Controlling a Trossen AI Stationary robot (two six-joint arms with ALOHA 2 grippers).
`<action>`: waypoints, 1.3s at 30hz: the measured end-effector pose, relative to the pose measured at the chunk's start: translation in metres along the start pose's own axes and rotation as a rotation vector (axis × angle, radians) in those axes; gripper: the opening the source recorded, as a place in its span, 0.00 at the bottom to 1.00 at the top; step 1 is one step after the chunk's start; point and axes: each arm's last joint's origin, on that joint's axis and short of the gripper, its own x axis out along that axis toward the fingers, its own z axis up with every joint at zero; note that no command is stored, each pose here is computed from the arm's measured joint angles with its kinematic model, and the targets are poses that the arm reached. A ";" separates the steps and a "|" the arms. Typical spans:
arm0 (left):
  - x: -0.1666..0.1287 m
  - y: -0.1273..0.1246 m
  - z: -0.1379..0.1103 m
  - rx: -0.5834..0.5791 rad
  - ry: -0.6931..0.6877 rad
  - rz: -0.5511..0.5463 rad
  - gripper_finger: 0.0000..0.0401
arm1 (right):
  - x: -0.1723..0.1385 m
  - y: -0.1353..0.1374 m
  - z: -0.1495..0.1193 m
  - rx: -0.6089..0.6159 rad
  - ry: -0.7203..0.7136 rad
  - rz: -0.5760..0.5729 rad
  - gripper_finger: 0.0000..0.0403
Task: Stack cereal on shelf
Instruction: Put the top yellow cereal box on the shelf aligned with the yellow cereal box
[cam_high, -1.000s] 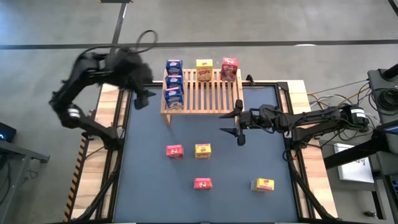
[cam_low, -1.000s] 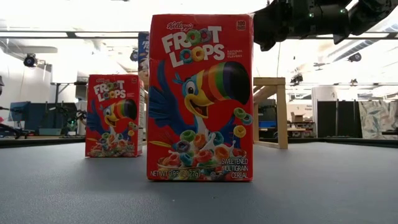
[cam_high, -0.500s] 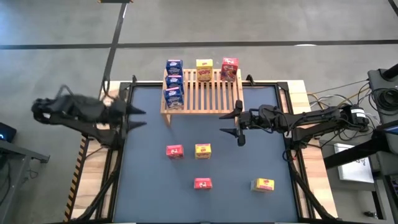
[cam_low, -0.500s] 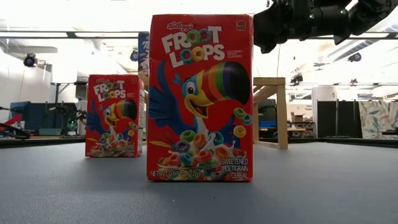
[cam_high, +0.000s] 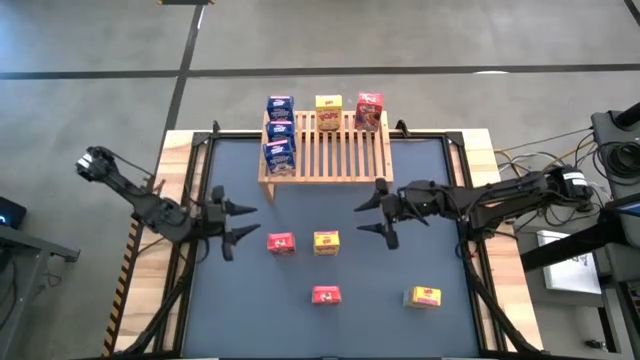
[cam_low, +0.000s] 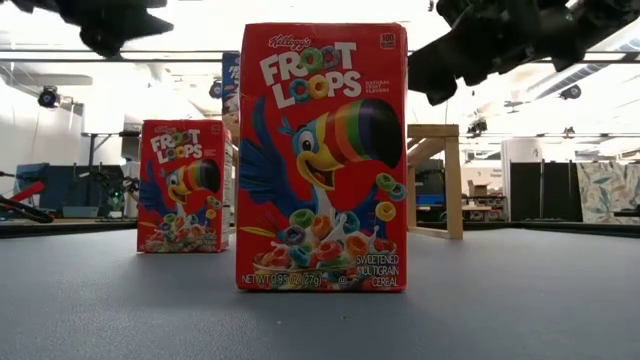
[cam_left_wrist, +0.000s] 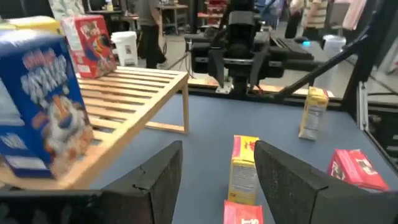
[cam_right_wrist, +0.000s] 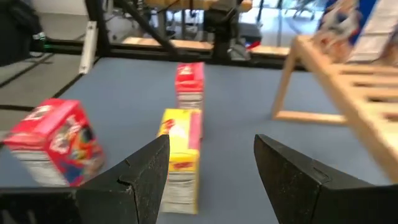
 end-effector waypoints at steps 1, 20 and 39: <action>0.002 -0.001 -0.006 -0.006 -0.006 0.001 0.46 | 0.001 0.002 -0.001 0.020 0.004 0.010 0.56; 0.017 -0.005 -0.046 0.025 -0.161 0.087 0.46 | 0.055 0.023 -0.030 0.090 -0.086 0.095 0.56; 0.024 -0.011 -0.058 0.049 -0.114 0.084 0.46 | 0.068 0.020 -0.051 0.108 -0.032 -0.020 0.76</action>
